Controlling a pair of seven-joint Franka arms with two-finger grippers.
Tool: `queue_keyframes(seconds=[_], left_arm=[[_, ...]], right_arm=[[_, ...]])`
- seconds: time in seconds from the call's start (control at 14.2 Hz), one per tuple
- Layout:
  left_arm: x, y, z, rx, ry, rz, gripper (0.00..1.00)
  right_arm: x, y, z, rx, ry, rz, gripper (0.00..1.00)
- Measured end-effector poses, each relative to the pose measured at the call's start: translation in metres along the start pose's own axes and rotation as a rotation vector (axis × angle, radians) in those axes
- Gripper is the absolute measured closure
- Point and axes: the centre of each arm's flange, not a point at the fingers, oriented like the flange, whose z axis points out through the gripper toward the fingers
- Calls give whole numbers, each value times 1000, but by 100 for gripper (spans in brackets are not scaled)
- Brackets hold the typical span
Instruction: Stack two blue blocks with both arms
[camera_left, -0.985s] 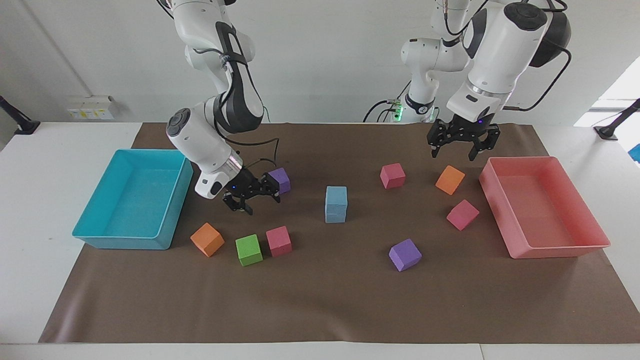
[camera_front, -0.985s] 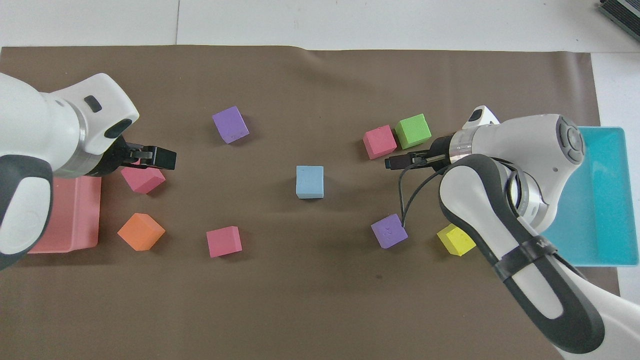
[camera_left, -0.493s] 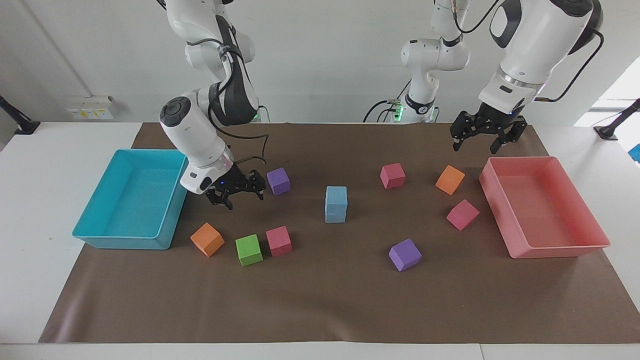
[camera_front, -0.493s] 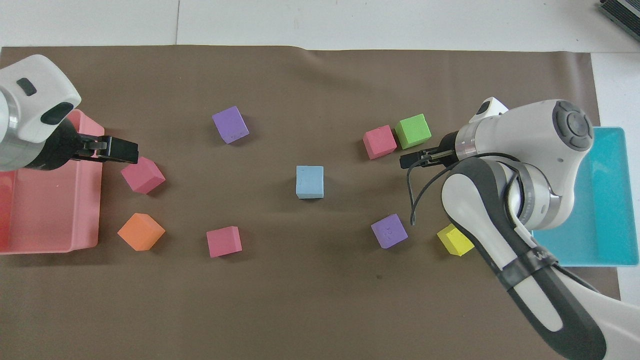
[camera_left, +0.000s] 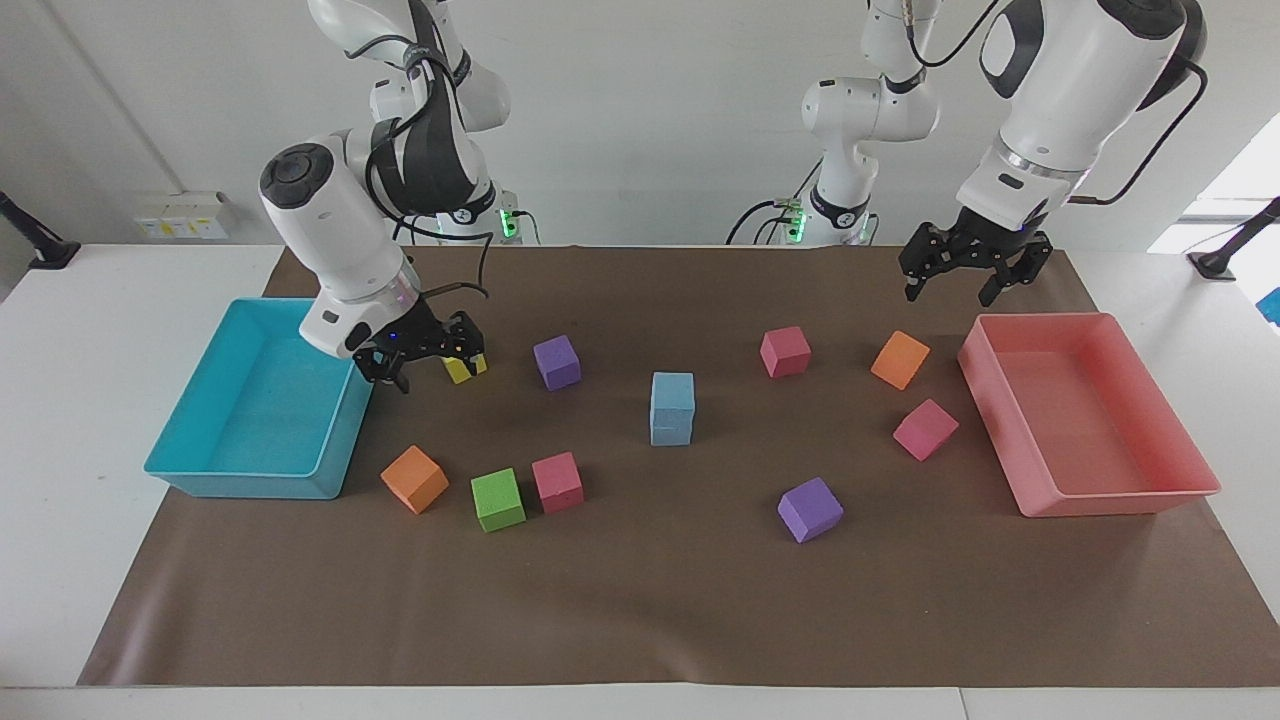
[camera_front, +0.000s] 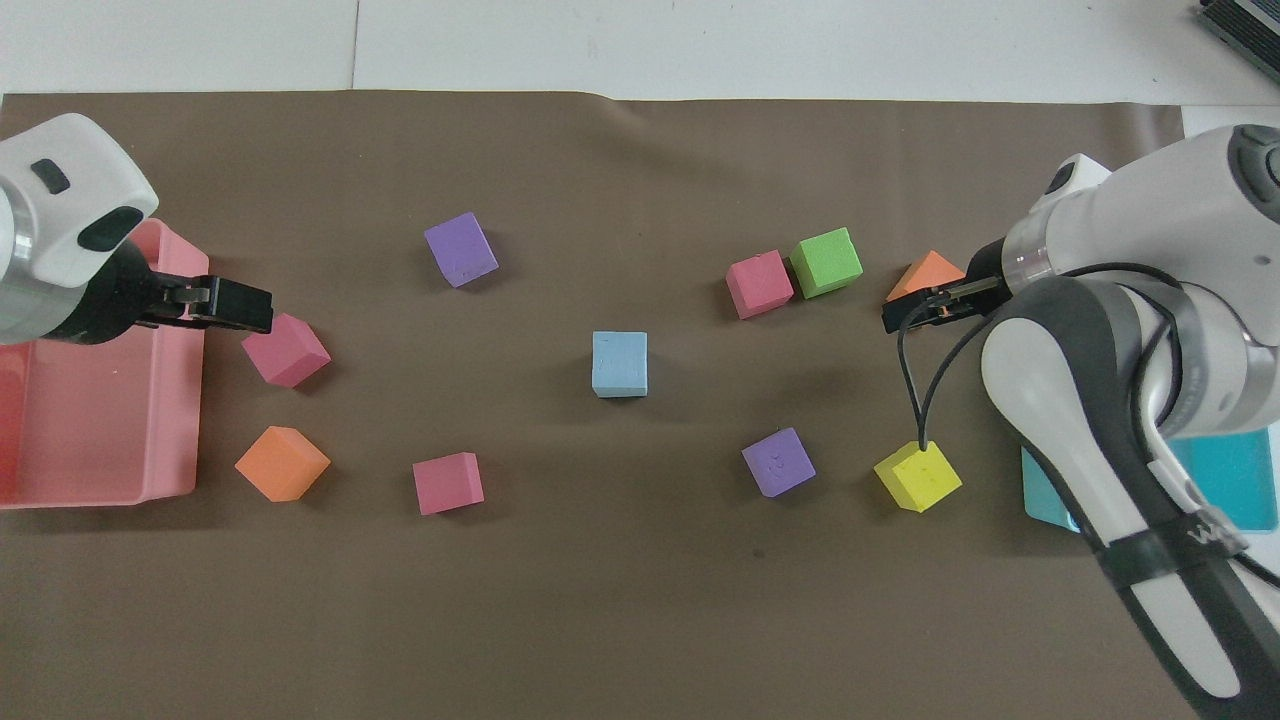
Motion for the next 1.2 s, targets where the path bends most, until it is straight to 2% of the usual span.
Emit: queue_keyframes(seconds=[0.28, 0.49, 0.77, 1.06, 1.2], left_arm=[[2, -3, -14, -1, 30, -2, 0], [2, -2, -23, -2, 41, 0, 0], [-5, -3, -24, 9, -15, 1, 0], [-8, -4, -22, 17, -43, 1, 0], [-9, -4, -21, 18, -52, 0, 0]], right_arm=[[-18, 13, -39, 1, 14, 35, 0], [-34, 7, -66, 6, 5, 147, 0], [-63, 17, -126, 6, -4, 275, 0], [-82, 32, -193, -59, 0, 295, 0], [-82, 27, -199, -72, -1, 282, 0]])
